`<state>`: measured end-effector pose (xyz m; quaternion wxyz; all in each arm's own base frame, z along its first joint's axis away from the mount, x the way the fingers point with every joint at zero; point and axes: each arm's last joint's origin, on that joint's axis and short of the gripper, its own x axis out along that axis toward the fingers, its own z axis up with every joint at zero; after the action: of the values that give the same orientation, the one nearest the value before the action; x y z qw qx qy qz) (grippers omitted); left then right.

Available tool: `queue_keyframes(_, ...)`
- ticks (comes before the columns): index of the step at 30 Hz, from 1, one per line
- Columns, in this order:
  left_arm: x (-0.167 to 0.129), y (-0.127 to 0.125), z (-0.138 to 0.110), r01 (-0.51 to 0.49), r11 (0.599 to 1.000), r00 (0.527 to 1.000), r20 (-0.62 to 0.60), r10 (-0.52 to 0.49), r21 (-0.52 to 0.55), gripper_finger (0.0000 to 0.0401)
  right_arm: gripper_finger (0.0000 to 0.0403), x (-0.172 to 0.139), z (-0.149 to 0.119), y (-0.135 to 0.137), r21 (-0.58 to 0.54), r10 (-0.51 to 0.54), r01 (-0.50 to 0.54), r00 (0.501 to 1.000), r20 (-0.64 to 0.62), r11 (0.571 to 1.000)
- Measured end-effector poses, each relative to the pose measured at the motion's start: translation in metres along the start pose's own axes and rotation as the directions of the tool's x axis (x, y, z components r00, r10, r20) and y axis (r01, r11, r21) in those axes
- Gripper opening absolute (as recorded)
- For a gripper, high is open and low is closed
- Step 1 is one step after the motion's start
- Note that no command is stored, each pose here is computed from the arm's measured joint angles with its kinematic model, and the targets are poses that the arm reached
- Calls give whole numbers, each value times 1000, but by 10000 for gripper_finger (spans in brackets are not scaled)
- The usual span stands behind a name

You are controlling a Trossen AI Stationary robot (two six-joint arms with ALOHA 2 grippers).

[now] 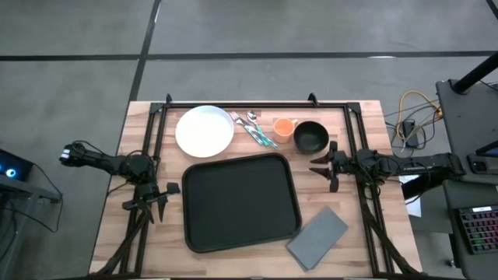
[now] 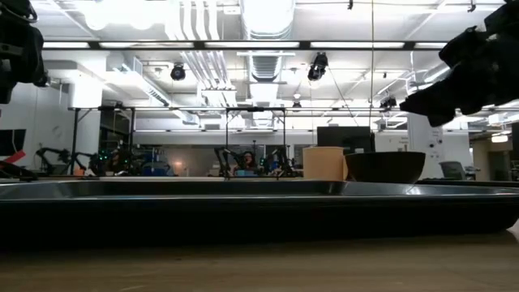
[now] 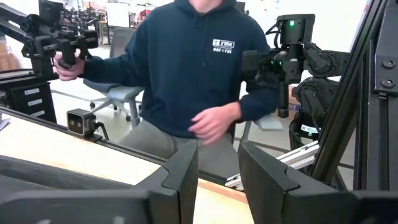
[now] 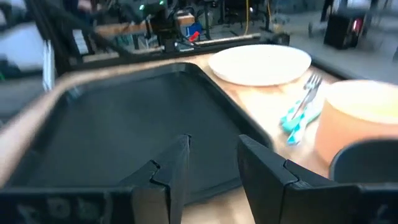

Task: Set up tray
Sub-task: Put the yellow mug on the serving tray

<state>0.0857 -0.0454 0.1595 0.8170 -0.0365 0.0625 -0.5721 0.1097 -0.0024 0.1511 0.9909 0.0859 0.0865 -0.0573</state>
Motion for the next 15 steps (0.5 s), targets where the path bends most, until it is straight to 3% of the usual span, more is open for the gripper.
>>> queue_keyframes(7,0,0,0,0,1000,1000,0,0,0,98,123,0,0,0,66,0,0,1000,1,998)
queue_keyframes(15,0,0,0,0,1000,1000,0,0,0,98,123,0,4,1,66,8,-11,999,45,998)
